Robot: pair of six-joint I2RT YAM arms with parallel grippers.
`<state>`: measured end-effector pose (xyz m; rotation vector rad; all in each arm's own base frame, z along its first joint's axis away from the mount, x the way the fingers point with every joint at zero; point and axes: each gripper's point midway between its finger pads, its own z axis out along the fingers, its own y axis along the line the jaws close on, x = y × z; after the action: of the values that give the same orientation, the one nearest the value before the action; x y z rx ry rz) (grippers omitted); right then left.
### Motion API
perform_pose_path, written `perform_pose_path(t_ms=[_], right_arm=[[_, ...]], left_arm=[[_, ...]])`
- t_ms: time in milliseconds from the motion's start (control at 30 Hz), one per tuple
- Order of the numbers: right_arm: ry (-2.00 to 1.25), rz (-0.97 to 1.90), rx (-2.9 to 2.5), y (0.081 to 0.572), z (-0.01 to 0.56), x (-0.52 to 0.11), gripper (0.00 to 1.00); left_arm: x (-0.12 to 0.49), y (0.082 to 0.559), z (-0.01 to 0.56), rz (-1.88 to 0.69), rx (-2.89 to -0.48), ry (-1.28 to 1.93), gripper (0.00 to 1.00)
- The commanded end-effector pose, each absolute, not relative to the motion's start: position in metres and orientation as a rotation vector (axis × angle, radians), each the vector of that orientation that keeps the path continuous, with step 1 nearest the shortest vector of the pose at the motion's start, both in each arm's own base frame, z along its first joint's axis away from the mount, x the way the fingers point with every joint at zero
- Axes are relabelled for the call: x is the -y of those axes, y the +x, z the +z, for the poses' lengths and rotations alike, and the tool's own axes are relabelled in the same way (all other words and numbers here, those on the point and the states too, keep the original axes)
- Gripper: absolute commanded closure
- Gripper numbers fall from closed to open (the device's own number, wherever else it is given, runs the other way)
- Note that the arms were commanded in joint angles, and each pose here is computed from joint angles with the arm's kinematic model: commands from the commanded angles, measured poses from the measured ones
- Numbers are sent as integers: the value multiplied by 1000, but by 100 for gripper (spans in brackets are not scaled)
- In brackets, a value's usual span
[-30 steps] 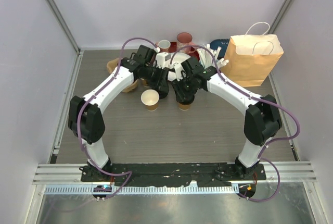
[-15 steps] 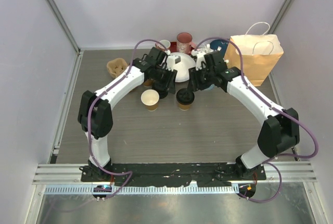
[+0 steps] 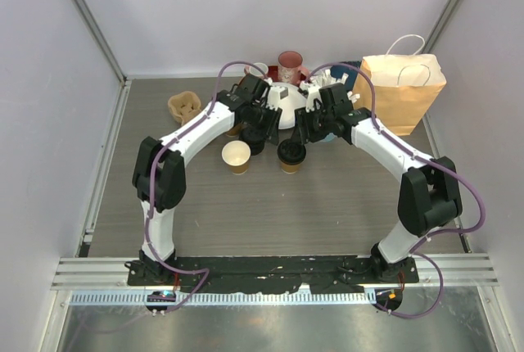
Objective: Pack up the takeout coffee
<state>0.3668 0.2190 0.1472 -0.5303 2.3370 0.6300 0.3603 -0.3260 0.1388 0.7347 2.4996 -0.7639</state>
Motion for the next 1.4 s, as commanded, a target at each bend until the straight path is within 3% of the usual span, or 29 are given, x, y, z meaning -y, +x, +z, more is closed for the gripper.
perform_pose_path(t_ms=[0, 367, 700, 867, 1200, 1367], right_arm=[[-551, 664, -2295, 374, 147, -226, 55], [-595, 679, -2348, 358, 120, -222, 62], [-569, 694, -2407, 337, 88, -216, 83], [-544, 696, -2435, 328, 77, -212, 84], [-518, 689, -2455, 324, 64, -204, 84], [-506, 682, -2450, 324, 67, -202, 84]], left_arm=[[338, 371, 148, -798, -2456, 718, 80], [343, 367, 121, -782, -2513, 738, 82], [339, 348, 87, -784, -2608, 751, 94], [334, 342, 65, -767, -2659, 739, 100], [323, 326, 31, -737, -2741, 734, 100], [325, 330, 41, -739, -2712, 739, 100]])
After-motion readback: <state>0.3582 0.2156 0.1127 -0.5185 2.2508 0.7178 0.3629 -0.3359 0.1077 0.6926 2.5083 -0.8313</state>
